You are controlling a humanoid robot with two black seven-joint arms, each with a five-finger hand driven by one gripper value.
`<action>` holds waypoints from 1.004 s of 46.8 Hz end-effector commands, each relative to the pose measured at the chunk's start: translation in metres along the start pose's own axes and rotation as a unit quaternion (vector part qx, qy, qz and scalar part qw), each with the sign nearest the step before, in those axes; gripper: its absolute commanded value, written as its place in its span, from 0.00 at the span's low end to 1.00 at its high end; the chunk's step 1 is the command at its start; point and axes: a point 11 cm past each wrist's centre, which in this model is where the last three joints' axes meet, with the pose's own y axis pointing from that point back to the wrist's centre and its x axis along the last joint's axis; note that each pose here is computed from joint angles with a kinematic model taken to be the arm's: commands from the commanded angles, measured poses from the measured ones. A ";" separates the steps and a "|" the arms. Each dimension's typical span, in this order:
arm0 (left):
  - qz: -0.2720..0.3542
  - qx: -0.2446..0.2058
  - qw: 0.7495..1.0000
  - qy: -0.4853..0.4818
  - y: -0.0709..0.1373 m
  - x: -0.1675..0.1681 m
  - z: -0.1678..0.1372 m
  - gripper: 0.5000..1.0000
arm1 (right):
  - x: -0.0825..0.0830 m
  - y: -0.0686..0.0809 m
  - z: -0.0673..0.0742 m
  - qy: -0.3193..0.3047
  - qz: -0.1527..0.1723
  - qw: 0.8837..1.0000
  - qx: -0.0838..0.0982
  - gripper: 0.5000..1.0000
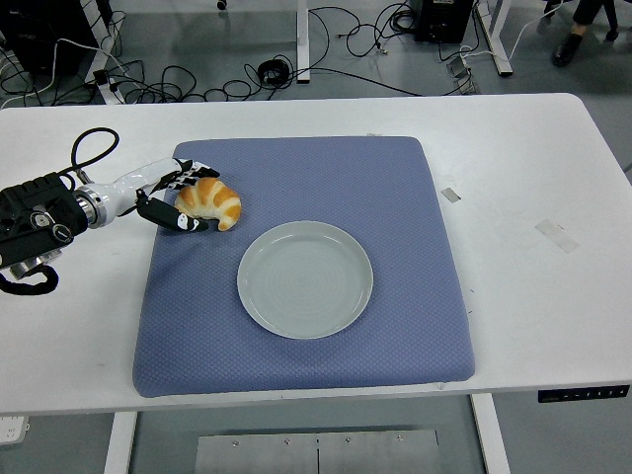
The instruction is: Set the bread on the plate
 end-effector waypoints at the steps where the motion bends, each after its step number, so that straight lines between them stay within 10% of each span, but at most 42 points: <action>1: -0.001 0.001 1.000 0.001 0.000 -0.001 -0.001 0.65 | 0.000 0.000 0.000 0.000 0.000 1.000 0.000 1.00; 15: 0.002 -0.015 1.000 0.002 -0.001 0.002 0.005 0.42 | 0.000 0.000 0.000 0.000 0.000 1.000 0.000 1.00; 33: 0.031 -0.059 0.998 0.011 -0.003 0.032 0.041 0.42 | 0.000 0.000 0.000 0.000 0.000 1.000 0.000 1.00; 47: -0.048 -0.119 0.991 0.023 -0.005 -0.018 0.089 0.42 | 0.000 0.000 0.000 0.000 0.000 1.000 0.000 1.00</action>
